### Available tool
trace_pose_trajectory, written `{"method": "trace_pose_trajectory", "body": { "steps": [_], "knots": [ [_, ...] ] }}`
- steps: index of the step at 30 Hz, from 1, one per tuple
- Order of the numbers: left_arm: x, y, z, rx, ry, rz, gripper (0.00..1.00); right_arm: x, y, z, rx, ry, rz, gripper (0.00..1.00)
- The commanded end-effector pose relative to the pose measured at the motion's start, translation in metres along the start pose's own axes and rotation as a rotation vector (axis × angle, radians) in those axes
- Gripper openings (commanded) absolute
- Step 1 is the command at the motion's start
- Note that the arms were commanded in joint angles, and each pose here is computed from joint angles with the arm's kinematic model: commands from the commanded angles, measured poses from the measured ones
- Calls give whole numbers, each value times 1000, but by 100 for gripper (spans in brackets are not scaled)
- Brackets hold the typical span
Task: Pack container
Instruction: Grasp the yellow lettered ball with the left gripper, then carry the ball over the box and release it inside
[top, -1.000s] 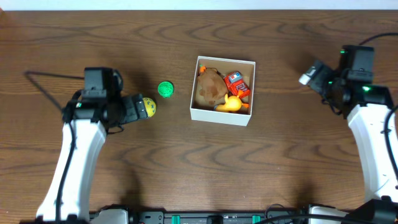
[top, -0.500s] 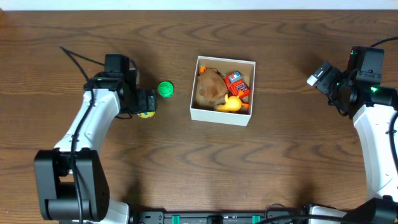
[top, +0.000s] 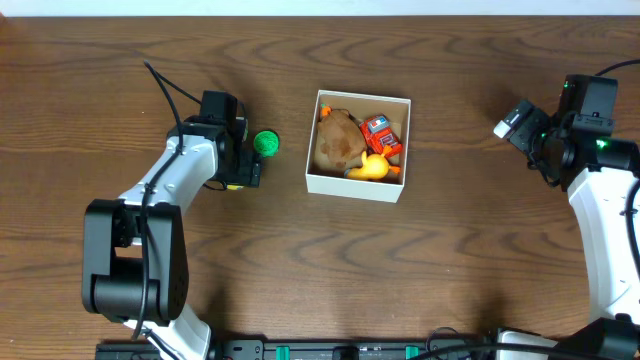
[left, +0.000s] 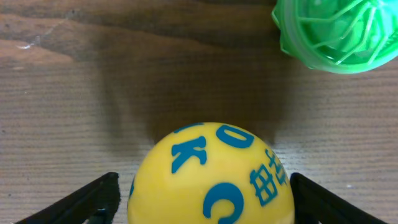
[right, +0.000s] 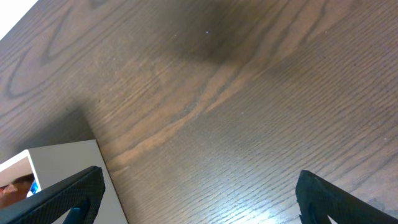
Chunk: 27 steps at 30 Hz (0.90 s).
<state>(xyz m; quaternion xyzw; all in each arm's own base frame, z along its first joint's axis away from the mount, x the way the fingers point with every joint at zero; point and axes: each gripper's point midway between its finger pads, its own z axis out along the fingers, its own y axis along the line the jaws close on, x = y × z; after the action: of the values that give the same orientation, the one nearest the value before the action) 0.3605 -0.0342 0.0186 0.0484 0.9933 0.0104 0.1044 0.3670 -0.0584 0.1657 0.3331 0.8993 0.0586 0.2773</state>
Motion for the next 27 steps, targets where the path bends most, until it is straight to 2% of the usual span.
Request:
{"method": "trace_pose_trajectory", "body": {
  "steps": [1, 7, 9, 12, 17, 20, 23, 27],
  "knots": [
    [-13, 4, -6, -19, -37, 9, 81, -2, -1, -1, -2, -4, -8, 99],
    [-18, 4, -17, -18, -69, 9, 60, -2, -1, -1, -2, -3, -8, 99],
    [-22, 4, -29, -18, -101, 8, 56, -2, -1, -1, -2, -3, -8, 99],
    [-27, 4, -50, -16, -150, -7, 54, -2, -1, -1, -2, -4, -8, 99],
    [-40, -15, -119, 23, -298, 0, 54, -2, -1, -1, -2, -4, -8, 99],
    [-52, -42, -172, 71, -441, 21, 53, -2, -1, -1, -2, -4, -8, 99],
    [-60, -82, -211, 137, -577, 107, 48, -2, -1, -1, -2, -4, -8, 99],
    [-63, -134, -222, 208, -646, 213, 47, -2, -1, -1, -2, -4, -8, 99]
  ]
}}
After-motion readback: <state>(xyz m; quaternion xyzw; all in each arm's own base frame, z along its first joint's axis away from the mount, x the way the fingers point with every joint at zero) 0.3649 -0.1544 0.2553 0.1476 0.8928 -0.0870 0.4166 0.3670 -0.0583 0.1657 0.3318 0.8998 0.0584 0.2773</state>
